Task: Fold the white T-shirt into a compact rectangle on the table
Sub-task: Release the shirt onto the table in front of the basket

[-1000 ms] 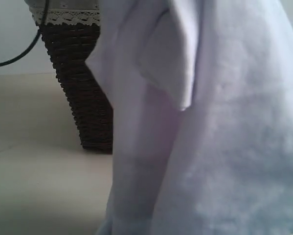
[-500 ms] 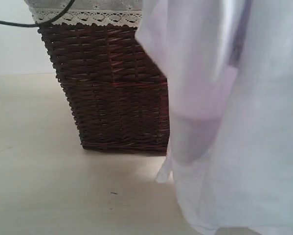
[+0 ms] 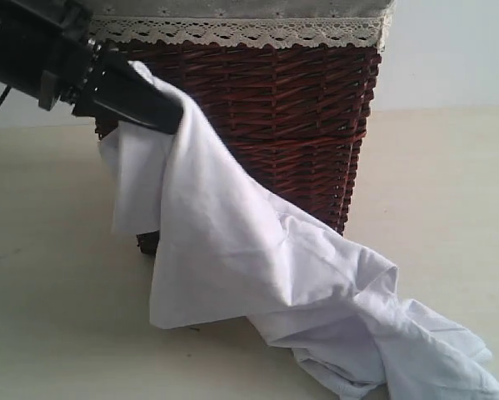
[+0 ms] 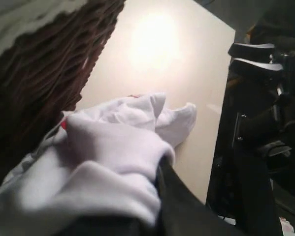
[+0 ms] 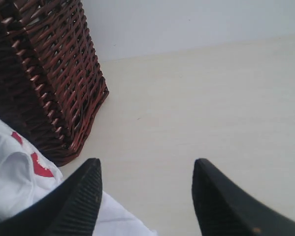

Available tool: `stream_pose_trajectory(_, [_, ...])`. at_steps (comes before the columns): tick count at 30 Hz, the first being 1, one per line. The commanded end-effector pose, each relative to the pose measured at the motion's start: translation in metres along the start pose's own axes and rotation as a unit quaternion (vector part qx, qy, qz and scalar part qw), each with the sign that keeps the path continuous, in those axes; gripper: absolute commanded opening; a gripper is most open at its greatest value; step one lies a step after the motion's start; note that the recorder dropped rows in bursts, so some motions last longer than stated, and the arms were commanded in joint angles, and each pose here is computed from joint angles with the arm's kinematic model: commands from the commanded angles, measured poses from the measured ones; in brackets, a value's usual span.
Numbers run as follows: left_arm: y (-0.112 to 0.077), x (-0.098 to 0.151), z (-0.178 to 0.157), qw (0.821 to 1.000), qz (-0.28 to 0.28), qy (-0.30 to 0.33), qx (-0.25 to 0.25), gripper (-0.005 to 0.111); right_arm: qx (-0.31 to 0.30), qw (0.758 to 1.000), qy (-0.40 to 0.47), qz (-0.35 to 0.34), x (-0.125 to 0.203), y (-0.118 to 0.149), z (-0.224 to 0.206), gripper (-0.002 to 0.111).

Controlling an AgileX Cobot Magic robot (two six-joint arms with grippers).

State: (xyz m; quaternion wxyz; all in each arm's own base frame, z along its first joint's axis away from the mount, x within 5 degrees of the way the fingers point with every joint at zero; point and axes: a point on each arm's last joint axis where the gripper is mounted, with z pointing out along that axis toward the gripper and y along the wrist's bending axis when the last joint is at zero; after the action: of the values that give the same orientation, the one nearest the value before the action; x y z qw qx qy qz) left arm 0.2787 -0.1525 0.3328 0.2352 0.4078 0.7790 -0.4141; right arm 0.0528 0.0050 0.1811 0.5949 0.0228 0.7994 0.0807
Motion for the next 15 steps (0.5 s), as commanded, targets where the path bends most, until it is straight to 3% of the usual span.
stream_pose_trajectory(1, [0.008,0.012,-0.005,1.0,-0.029,0.001,-0.008,0.002,-0.002,1.0,-0.003,-0.002,0.001,0.0,0.0,0.054])
stream_pose_trajectory(3, [0.01,0.015,-0.005,0.999,-0.031,0.008,-0.01,0.009,-0.002,1.0,-0.003,-0.002,0.001,0.0,0.0,0.054])
stream_pose_trajectory(11, [0.011,0.02,-0.004,0.999,-0.039,0.023,-0.019,0.06,-0.002,1.0,-0.003,-0.002,0.001,0.0,0.0,0.054])
stream_pose_trajectory(13, [0.006,0.022,-0.01,0.997,-0.043,0.039,-0.04,0.06,-0.002,1.0,-0.003,-0.002,0.001,0.0,0.0,0.054])
stream_pose_trajectory(15, [-0.003,0.026,-0.023,0.994,-0.006,0.071,-0.082,0.06,-0.002,1.0,-0.003,-0.002,0.001,0.0,0.0,0.054])
